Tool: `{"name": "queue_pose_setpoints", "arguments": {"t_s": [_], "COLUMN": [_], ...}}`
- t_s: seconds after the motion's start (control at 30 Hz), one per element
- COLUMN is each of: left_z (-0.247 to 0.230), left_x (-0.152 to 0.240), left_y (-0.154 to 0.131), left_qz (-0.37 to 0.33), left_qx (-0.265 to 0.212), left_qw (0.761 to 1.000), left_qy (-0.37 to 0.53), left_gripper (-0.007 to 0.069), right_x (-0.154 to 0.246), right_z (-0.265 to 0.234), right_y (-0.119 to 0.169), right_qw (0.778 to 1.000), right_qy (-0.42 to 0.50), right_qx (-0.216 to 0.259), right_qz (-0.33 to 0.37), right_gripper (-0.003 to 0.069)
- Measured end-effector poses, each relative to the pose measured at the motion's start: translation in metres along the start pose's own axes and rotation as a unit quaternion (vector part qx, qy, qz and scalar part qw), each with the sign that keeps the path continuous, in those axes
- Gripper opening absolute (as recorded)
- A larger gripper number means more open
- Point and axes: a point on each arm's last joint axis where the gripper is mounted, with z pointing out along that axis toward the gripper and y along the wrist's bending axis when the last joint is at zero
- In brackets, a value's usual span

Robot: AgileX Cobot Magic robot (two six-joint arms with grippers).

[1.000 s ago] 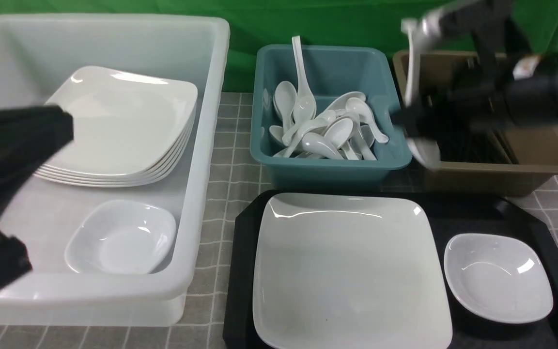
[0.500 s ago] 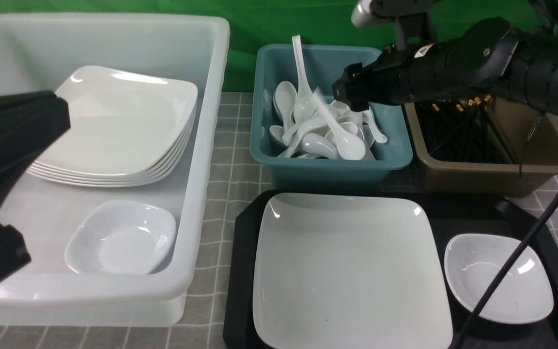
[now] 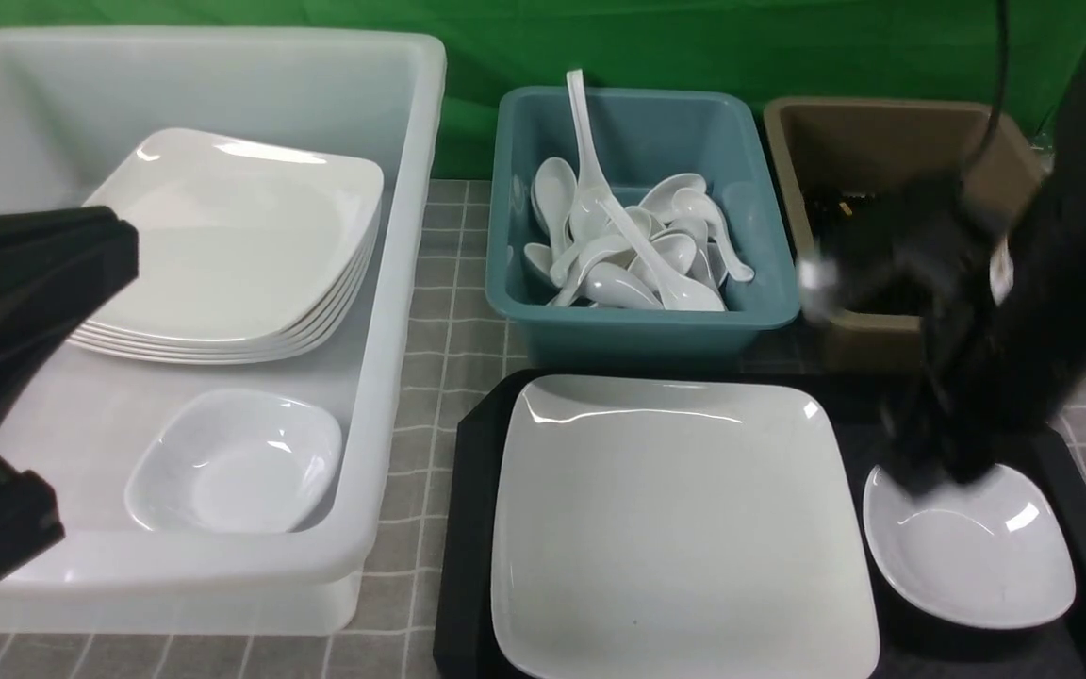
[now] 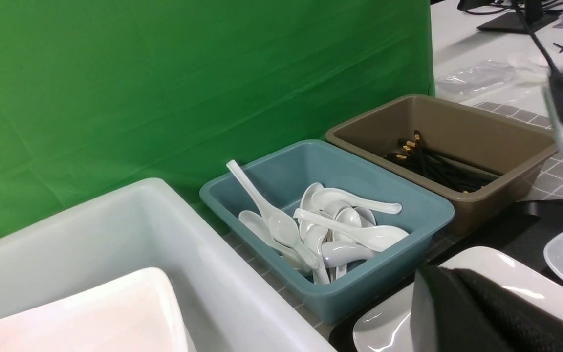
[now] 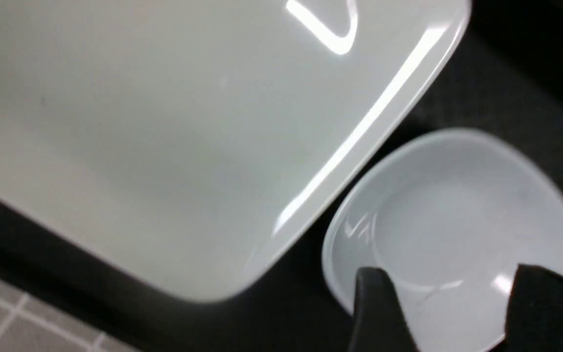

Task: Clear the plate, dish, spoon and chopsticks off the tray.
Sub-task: Use the right arm to grab a small plate from the dinner plate

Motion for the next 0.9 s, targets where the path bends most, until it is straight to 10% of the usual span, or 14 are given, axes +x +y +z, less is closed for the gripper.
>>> {"name": "queue_pose_setpoints", "arguments": {"t_s": [0.57, 0.9], "left_z": [0.000, 0.000], "left_x": [0.003, 0.004], "left_y": [-0.003, -0.003], "left_qz": [0.002, 0.002], "left_qx": [0.015, 0.015], "left_qw": [1.000, 1.000], "left_qy": [0.019, 0.019], "left_gripper": [0.0007, 0.0007], "right_x": [0.023, 0.023], "right_z": [0.112, 0.111], "right_y": [0.010, 0.009], "right_qw": [0.994, 0.994], "right_qy": [0.030, 0.035], "right_qx": [0.033, 0.037], "right_qz": [-0.099, -0.097], "right_gripper": [0.0480, 0.0263]}}
